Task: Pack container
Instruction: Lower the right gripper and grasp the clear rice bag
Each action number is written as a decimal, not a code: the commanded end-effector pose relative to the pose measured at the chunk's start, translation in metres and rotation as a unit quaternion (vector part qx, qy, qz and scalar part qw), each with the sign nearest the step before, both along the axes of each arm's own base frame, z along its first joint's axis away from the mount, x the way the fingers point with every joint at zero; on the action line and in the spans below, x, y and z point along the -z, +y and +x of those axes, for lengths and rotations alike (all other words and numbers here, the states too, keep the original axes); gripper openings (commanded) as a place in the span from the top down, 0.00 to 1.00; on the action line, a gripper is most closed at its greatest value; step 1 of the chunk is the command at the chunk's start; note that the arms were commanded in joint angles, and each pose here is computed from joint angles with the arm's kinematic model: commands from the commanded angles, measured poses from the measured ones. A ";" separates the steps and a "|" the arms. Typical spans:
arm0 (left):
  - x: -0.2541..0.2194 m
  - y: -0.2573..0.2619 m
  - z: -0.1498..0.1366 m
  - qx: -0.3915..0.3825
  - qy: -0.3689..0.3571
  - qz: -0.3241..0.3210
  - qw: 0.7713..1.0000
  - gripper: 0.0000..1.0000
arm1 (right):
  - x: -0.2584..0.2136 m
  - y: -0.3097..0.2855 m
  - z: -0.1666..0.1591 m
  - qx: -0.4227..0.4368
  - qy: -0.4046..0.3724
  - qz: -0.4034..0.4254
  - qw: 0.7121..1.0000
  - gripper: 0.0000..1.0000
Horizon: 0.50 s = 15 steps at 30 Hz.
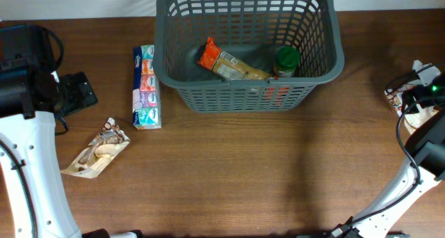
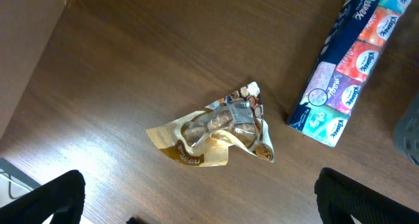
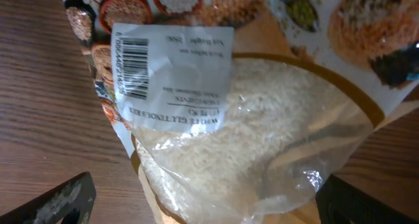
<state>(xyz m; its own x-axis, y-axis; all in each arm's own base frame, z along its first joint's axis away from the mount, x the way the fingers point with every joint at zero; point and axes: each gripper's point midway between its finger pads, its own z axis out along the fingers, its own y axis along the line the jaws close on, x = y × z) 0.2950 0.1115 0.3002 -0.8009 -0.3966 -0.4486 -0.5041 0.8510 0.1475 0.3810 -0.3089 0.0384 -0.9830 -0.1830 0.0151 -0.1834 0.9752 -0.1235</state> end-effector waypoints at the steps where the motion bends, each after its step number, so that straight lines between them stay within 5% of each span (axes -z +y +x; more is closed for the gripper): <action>1: -0.003 0.004 -0.002 0.000 -0.001 0.011 1.000 0.01 | 0.014 -0.001 -0.004 0.014 -0.005 0.028 0.999 0.01; 15: -0.005 0.004 0.001 0.000 -0.008 0.013 1.000 0.00 | 0.034 -0.004 -0.008 0.020 0.007 0.037 0.999 0.01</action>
<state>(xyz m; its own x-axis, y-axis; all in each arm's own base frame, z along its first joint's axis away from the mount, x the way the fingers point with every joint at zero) 0.2982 0.1121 0.3017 -0.7941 -0.3955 -0.4615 -0.5065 0.8504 0.1427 0.3751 -0.3189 0.0221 -0.9884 -0.1518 0.0007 -0.1512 0.9843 -0.0910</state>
